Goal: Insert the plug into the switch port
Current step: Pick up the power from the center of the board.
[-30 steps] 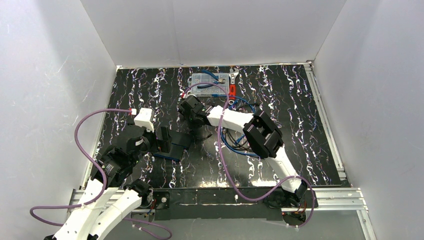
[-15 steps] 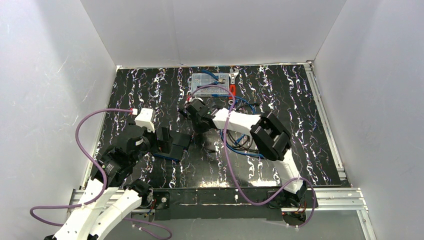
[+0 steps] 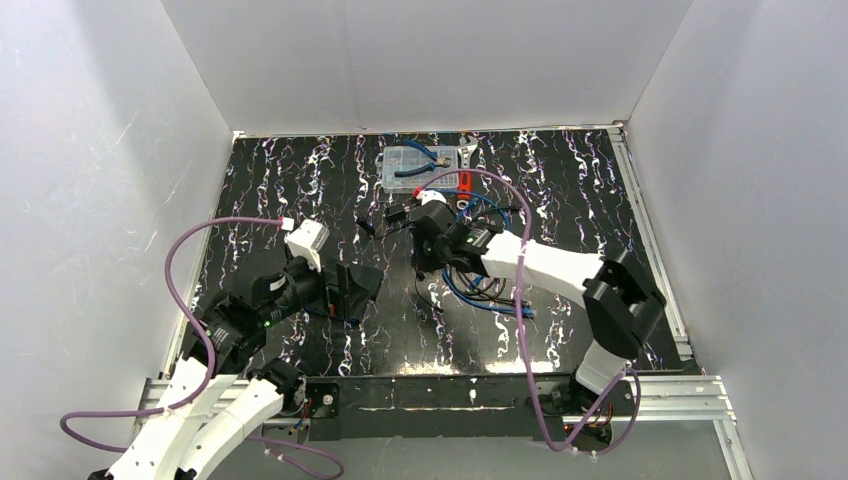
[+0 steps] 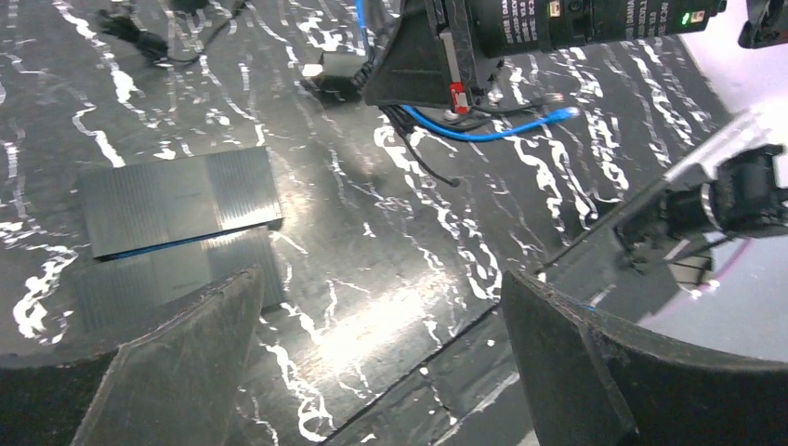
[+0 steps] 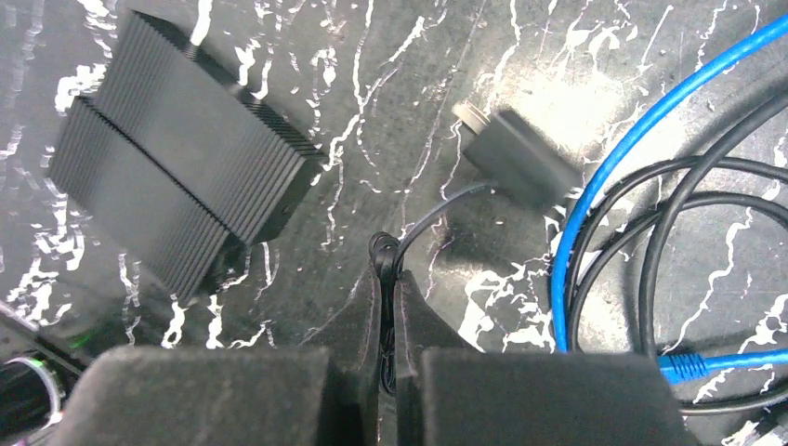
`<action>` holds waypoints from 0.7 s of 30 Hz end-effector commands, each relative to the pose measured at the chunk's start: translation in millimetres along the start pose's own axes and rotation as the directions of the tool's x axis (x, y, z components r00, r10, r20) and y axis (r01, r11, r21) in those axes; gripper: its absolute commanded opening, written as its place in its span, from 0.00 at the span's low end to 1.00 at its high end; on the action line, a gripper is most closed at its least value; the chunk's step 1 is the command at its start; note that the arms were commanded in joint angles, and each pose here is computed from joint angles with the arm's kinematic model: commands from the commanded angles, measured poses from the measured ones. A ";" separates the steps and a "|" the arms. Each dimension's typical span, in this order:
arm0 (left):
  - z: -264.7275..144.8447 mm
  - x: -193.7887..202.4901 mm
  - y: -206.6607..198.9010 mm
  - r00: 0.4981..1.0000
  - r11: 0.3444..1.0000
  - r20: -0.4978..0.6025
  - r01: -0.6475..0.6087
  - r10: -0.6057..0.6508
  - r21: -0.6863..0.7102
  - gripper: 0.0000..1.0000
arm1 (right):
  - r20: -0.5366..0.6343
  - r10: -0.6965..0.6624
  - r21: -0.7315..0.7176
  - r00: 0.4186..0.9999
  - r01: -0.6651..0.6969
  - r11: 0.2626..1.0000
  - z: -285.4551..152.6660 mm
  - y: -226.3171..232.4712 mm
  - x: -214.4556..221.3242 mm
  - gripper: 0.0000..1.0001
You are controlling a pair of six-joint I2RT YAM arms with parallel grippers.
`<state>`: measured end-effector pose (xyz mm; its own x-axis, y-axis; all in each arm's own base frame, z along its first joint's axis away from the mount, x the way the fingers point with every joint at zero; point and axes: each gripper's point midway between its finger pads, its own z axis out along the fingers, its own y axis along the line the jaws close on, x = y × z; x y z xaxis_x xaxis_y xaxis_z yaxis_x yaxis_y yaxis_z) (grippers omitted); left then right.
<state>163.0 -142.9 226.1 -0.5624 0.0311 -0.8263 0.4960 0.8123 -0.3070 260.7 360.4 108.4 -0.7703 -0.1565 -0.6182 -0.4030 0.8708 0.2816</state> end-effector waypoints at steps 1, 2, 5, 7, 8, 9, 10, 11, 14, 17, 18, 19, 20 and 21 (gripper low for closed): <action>0.6 1.3 -28.1 0.999 0.988 -0.017 0.042 -0.040 0.152 0.99 | 0.119 0.095 -0.137 0.988 -0.078 0.987 -32.8 24.3 -26.2 0.01; 1.2 2.1 -30.8 0.999 0.985 -0.018 0.052 -0.049 0.167 1.00 | 0.132 0.105 -0.164 0.986 -0.083 0.983 -40.4 28.0 -29.2 0.01; 1.4 2.8 -41.5 0.997 0.971 -0.016 0.071 -0.070 0.230 1.00 | 0.172 0.129 -0.243 0.977 -0.085 0.966 -65.7 38.6 -39.1 0.01; -0.3 1.6 -49.6 0.997 0.958 -0.009 0.078 -0.079 0.276 1.00 | 0.192 0.139 -0.280 0.972 -0.082 0.957 -79.7 43.0 -44.0 0.01; -1.0 1.0 -54.0 0.996 0.950 -0.008 0.082 -0.084 0.301 0.99 | 0.201 0.143 -0.296 0.969 -0.079 0.952 -87.1 45.0 -46.4 0.01; -1.7 0.5 -58.5 0.996 0.941 -0.008 0.085 -0.088 0.327 0.99 | 0.211 0.148 -0.314 0.966 -0.077 0.946 -94.8 47.2 -49.3 0.01; -2.1 0.2 -62.6 0.996 0.932 -0.009 0.090 -0.092 0.351 0.99 | 0.223 0.153 -0.331 0.963 -0.073 0.941 -102.4 49.3 -52.3 0.01; -2.6 -0.1 -66.8 0.995 0.922 -0.012 0.095 -0.097 0.375 0.99 | 0.234 0.159 -0.346 0.959 -0.071 0.936 -109.4 50.8 -54.7 0.01; -3.1 -1.2 -79.4 0.993 0.887 -0.020 0.109 -0.112 0.449 1.00 | 0.272 0.184 -0.396 0.945 -0.064 0.916 -131.1 56.0 -63.2 0.01; -3.6 -2.2 -91.4 0.991 0.843 -0.025 0.122 -0.128 0.523 0.99 | 0.307 0.209 -0.444 0.928 -0.055 0.894 -152.1 61.5 -72.1 0.01; -3.9 -3.1 -94.4 0.991 0.831 -0.023 0.123 -0.132 0.542 0.99 | 0.315 0.219 -0.461 0.923 -0.053 0.886 -159.8 63.6 -74.8 0.01; -4.1 -4.1 -96.9 0.991 0.821 -0.022 0.124 -0.135 0.557 0.99 | 0.322 0.230 -0.482 0.918 -0.050 0.875 -168.4 66.5 -77.6 0.01; -4.3 -4.8 -99.0 0.991 0.812 -0.020 0.123 -0.136 0.571 0.99 | 0.327 0.238 -0.501 0.915 -0.045 0.864 -176.0 69.4 -80.0 0.01; -4.7 -6.0 -100.7 0.990 0.805 -0.017 0.121 -0.137 0.581 0.99 | 0.334 0.244 -0.515 0.910 -0.041 0.856 -183.1 71.3 -82.8 0.01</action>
<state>124.1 -209.0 244.2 -0.6471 -0.0569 -0.7603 0.6616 0.4536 -0.5971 215.8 347.6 267.1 -0.6700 0.1412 -0.7288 -0.5118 0.6233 0.5912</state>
